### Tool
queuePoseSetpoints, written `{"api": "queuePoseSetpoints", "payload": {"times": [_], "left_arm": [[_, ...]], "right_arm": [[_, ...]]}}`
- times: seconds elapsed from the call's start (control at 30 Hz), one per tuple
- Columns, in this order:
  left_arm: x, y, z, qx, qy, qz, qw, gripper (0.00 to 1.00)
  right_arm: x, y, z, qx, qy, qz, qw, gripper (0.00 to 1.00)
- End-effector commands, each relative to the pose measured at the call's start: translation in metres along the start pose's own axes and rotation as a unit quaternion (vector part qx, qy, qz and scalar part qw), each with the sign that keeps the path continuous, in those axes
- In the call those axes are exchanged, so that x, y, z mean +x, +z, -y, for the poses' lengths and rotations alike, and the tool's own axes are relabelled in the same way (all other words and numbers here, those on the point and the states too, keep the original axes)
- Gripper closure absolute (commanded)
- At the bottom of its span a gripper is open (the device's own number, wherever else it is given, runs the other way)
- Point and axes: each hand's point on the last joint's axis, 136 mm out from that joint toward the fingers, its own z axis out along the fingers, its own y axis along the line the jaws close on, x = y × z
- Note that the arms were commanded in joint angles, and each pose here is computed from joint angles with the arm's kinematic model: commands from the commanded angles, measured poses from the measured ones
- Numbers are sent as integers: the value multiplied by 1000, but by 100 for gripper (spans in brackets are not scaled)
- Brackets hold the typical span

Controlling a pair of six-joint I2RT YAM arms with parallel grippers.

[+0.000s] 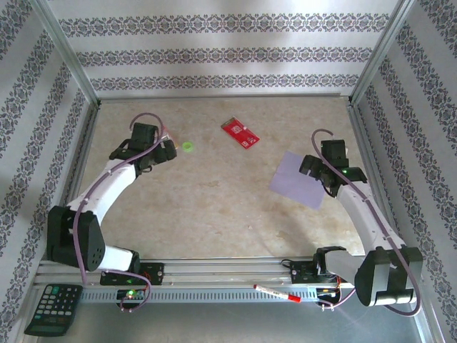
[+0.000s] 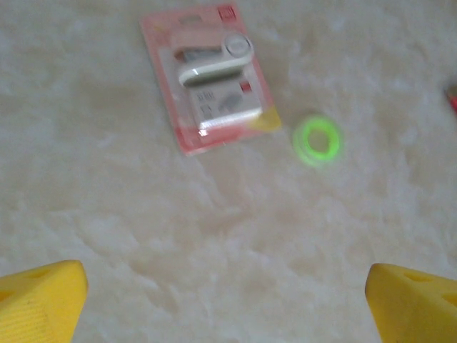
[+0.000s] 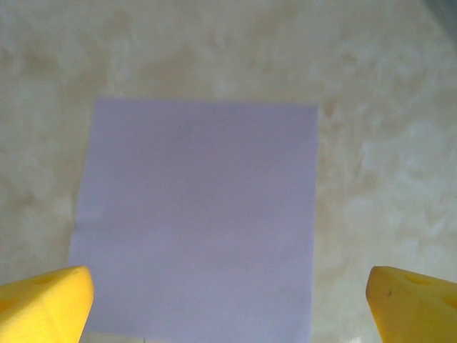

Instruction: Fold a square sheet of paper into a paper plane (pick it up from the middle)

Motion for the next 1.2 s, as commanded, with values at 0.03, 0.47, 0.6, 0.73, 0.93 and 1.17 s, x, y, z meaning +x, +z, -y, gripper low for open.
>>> {"api": "queuePoseSetpoints", "payload": {"times": [0.03, 0.47, 0.6, 0.73, 0.93, 1.17], "left_arm": [[40, 4, -5, -23, 6, -91, 996, 0], [48, -1, 31, 161, -15, -81, 984, 0], [45, 2, 31, 160, -10, -73, 984, 0], [46, 5, 31, 160, -4, -75, 984, 0], [52, 13, 33, 160, -2, -94, 983, 0], [53, 17, 31, 148, 0, -105, 983, 0]], "right_arm": [[37, 16, -8, -11, 21, -108, 994, 2], [30, 55, -40, -39, -60, -131, 989, 7], [34, 75, -42, -25, -76, -160, 984, 9], [39, 92, -43, -9, -87, -191, 978, 23], [58, 106, -48, 3, -104, -247, 963, 35], [90, 107, -66, -6, -120, -303, 945, 40]]}}
